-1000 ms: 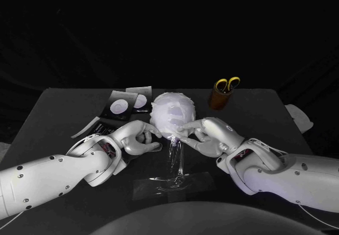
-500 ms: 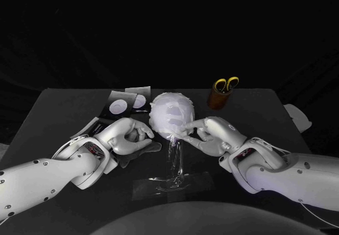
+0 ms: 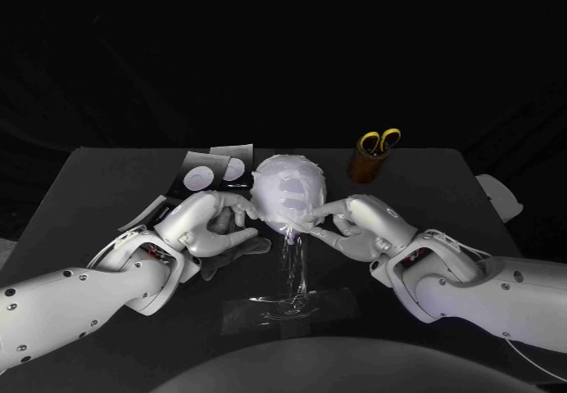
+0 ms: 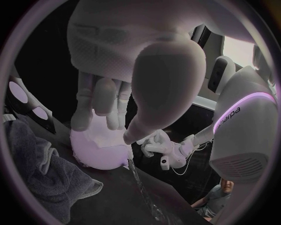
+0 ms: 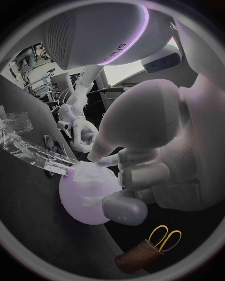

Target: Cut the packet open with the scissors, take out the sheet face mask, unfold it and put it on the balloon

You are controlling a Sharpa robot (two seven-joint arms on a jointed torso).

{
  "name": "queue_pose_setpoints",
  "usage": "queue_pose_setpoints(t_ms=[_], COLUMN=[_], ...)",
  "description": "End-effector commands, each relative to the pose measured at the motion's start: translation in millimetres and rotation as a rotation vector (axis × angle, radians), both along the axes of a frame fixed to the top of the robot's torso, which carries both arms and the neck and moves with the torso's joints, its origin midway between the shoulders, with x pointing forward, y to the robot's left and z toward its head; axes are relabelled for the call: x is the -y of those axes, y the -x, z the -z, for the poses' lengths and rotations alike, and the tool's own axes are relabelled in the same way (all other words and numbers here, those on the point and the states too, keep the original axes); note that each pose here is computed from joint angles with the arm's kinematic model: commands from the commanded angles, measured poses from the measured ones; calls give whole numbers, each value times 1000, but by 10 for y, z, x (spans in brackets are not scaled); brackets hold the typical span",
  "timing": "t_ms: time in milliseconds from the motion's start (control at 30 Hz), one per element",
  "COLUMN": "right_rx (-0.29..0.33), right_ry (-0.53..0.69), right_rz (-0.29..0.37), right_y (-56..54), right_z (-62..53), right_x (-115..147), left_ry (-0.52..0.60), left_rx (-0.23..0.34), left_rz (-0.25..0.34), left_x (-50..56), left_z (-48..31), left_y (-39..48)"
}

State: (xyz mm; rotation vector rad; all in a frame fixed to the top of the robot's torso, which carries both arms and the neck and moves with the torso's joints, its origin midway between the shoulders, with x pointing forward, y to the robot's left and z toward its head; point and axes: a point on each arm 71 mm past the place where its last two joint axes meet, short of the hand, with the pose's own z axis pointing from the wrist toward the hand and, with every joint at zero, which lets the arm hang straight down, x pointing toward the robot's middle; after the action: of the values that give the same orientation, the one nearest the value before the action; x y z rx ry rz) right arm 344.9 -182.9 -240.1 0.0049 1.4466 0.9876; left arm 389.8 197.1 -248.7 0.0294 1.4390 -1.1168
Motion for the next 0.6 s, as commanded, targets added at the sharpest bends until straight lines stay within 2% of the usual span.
queue_pose_setpoints(t_ms=[33,167,267,333,367,400,433,500,600], right_rx=[28,23,10,-15,-24,-46,-78,-139,-231], right_ry=[13,13,-7,-41,-53,-78,-114,-177,-279], right_rz=[-44,-45,-33,-24,-21,-13,-1,22,70], right_y=[23,20,6,-11,-18,-36,-65,-123,-240], right_z=[-12,-7,-3,0,1,4,9,16,17], right_x=[-27,-30,-11,11,17,33,57,104,200], left_ry=[-35,-30,17,87,107,153,217,324,460], left_rx=[59,32,-37,-136,-164,-225,-306,-427,-551], left_rz=[-12,-9,-16,-42,-49,-64,-85,-115,-150], left_x=[30,67,61,29,19,-1,-28,-71,-137], left_z=[10,34,41,54,58,65,73,76,49], left_y=[-6,-13,-26,-48,-55,-70,-91,-128,-196])
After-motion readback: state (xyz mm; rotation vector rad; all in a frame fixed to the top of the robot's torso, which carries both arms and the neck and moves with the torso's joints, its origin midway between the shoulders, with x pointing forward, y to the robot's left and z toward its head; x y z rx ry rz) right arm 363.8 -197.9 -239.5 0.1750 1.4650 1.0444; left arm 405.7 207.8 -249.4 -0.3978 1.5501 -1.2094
